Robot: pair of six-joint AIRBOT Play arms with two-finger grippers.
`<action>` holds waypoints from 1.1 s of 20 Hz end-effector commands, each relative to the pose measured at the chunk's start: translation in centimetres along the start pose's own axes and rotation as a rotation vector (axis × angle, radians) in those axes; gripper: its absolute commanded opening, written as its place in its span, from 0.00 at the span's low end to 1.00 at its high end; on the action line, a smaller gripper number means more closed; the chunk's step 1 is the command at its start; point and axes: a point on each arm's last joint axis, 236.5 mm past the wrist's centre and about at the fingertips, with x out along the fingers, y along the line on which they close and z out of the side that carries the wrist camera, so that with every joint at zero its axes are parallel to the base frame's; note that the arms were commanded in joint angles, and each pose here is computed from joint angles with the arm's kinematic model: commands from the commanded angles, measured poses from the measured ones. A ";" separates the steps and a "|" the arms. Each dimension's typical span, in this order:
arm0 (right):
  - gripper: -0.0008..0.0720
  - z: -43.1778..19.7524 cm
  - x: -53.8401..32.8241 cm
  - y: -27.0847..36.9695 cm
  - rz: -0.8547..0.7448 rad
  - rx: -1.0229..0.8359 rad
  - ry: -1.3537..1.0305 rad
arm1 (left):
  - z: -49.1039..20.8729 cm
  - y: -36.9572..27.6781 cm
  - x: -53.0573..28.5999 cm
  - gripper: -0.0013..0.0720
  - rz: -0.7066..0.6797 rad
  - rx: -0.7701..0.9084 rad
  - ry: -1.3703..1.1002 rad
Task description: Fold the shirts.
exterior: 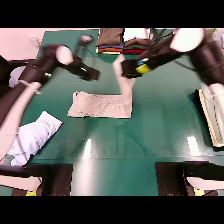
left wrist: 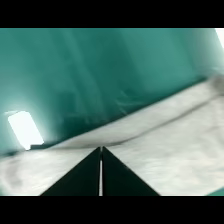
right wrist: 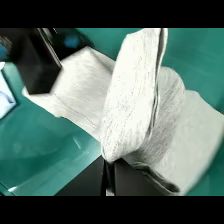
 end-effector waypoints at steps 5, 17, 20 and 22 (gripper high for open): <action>0.38 -0.5 15.7 12.5 0.178 -0.143 -0.092 | 1.1 11.7 -16.5 0.05 0.273 -0.085 -0.213; 0.51 -5.4 9.8 -5.6 -0.156 0.073 0.161 | 0.3 9.7 -17.2 0.05 0.196 -0.083 -0.201; 0.52 -8.2 9.0 -10.5 -0.224 0.225 0.211 | 0.7 8.9 -16.7 0.05 0.154 -0.071 -0.211; 0.67 -10.1 9.4 -12.2 -0.245 0.285 0.251 | 0.9 8.4 -16.7 0.05 0.135 -0.071 -0.221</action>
